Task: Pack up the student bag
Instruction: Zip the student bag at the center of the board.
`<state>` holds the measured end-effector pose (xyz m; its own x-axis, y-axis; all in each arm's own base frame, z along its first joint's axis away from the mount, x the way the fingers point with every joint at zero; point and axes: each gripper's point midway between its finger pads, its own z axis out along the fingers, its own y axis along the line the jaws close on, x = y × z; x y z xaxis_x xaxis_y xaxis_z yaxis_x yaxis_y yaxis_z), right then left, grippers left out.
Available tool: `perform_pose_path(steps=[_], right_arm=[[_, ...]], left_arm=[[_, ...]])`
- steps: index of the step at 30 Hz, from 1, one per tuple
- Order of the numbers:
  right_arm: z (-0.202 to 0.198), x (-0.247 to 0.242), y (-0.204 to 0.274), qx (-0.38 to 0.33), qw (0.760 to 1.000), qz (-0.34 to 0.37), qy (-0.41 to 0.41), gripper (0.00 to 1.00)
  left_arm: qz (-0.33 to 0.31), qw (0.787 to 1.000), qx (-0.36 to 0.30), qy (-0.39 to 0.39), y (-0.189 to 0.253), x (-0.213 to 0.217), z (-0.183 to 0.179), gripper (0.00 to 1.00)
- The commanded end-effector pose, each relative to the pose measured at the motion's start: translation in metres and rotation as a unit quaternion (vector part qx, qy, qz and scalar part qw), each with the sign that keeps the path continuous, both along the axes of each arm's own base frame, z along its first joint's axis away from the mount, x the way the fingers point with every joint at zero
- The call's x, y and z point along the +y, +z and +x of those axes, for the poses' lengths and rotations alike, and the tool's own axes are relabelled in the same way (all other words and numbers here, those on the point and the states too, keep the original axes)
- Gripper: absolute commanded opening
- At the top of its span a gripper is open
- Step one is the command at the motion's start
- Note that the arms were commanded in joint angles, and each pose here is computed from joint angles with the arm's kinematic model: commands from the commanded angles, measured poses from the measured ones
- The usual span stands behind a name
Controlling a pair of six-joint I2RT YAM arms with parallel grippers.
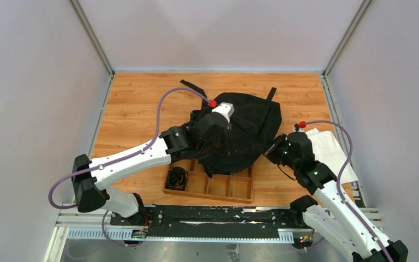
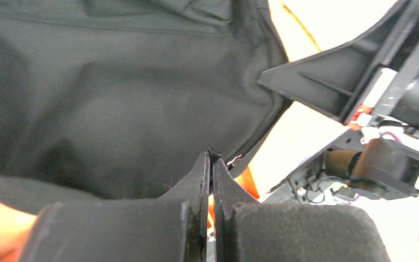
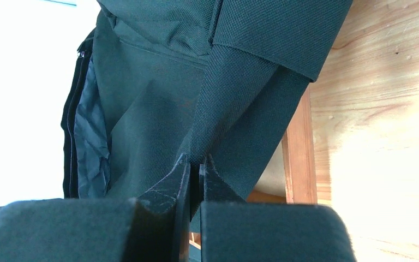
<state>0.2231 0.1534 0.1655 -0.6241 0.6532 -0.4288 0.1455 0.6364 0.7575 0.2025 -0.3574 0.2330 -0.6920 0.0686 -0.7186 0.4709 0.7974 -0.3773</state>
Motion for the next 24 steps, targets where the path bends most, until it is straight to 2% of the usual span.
perform_pose_path(steps=[1, 7, 13, 16, 24], right_arm=[[-0.008, -0.016, -0.013, 0.009, 0.999, -0.028, -0.014, 0.0], [-0.015, -0.033, -0.025, 0.008, 0.999, -0.047, -0.026, 0.0], [-0.009, -0.049, -0.038, 0.005, 0.995, -0.099, -0.015, 0.0], [-0.004, -0.056, -0.036, 0.001, 0.994, -0.111, -0.009, 0.0], [0.013, -0.066, -0.011, -0.031, 0.984, -0.169, 0.044, 0.0]], left_arm=[[0.041, 0.998, -0.033, 0.042, -0.002, 0.032, 0.01, 0.0], [0.061, 0.995, -0.042, 0.063, -0.001, 0.061, 0.023, 0.0], [0.079, 0.991, -0.049, 0.101, -0.007, 0.102, 0.06, 0.0], [0.082, 0.989, -0.049, 0.116, -0.006, 0.117, 0.073, 0.0], [0.076, 0.989, -0.053, 0.116, -0.005, 0.127, 0.083, 0.0]])
